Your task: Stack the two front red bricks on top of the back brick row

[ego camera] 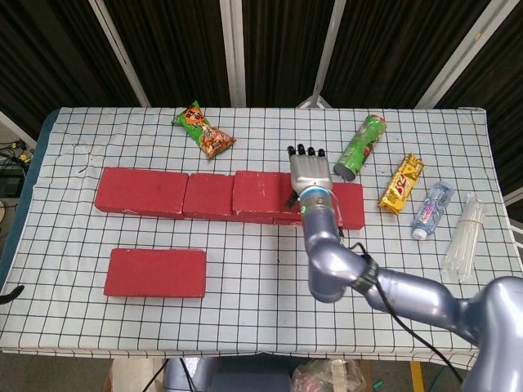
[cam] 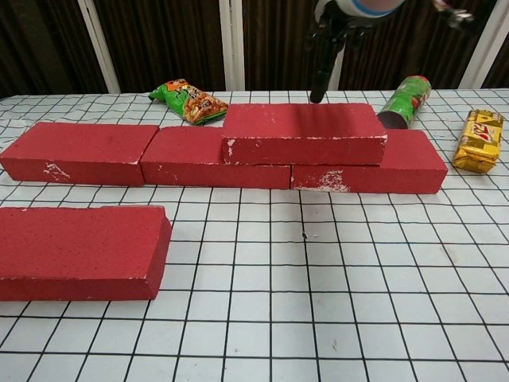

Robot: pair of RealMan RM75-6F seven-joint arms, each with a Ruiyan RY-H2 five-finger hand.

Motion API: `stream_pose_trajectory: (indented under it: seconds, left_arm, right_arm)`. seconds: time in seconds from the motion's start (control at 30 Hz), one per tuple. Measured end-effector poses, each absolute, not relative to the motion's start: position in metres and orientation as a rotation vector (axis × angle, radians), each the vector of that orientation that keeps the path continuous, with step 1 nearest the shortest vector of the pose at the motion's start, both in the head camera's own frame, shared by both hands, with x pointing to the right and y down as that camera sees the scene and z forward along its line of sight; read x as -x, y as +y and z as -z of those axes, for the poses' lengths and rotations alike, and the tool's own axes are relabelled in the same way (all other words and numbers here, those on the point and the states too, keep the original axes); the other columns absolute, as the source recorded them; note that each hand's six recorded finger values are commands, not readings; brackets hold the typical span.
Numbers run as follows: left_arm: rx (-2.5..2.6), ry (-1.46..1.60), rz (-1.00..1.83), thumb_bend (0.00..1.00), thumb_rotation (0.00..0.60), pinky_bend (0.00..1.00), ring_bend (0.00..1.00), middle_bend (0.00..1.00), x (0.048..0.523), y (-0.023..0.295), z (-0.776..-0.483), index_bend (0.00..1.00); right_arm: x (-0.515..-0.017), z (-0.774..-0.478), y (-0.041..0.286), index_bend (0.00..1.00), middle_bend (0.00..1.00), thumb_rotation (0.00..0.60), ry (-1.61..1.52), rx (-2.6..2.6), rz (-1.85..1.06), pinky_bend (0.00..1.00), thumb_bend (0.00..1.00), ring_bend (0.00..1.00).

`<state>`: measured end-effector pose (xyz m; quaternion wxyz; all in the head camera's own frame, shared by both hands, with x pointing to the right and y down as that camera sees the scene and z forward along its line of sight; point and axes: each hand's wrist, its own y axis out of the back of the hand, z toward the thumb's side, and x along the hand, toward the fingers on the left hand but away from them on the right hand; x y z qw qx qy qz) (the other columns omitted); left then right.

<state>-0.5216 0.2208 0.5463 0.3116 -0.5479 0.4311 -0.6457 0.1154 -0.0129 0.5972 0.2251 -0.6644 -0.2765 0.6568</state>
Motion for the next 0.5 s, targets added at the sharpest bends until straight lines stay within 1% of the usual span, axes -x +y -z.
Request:
stream_pose_trajectory:
  seconds: [0.3,0.4,0.5]
  left_arm:
    - [1.493,1.099,1.620,0.00,0.600,0.00,0.00,0.00,0.498,0.225,-0.552,0.08]
    - [1.514,1.099,1.599,0.00,0.600,0.00,0.00,0.00,0.488,0.227,-0.558,0.07]
    - [1.555,1.110,1.563,0.00,0.600,0.00,0.00,0.00,0.476,0.228,-0.563,0.05]
  right_arm:
    - [-0.242,-0.544,0.023,0.00,0.00,0.600,-1.065,1.766,-1.577,0.00,0.13,0.00]
    - [-0.281,-0.530,0.044,0.00,0.00,0.600,-1.123,1.700,-1.521,0.00,0.13,0.00]
    - [-0.308,-0.522,0.067,0.00,0.00,0.600,-1.141,1.653,-1.486,0.00,0.13,0.00]
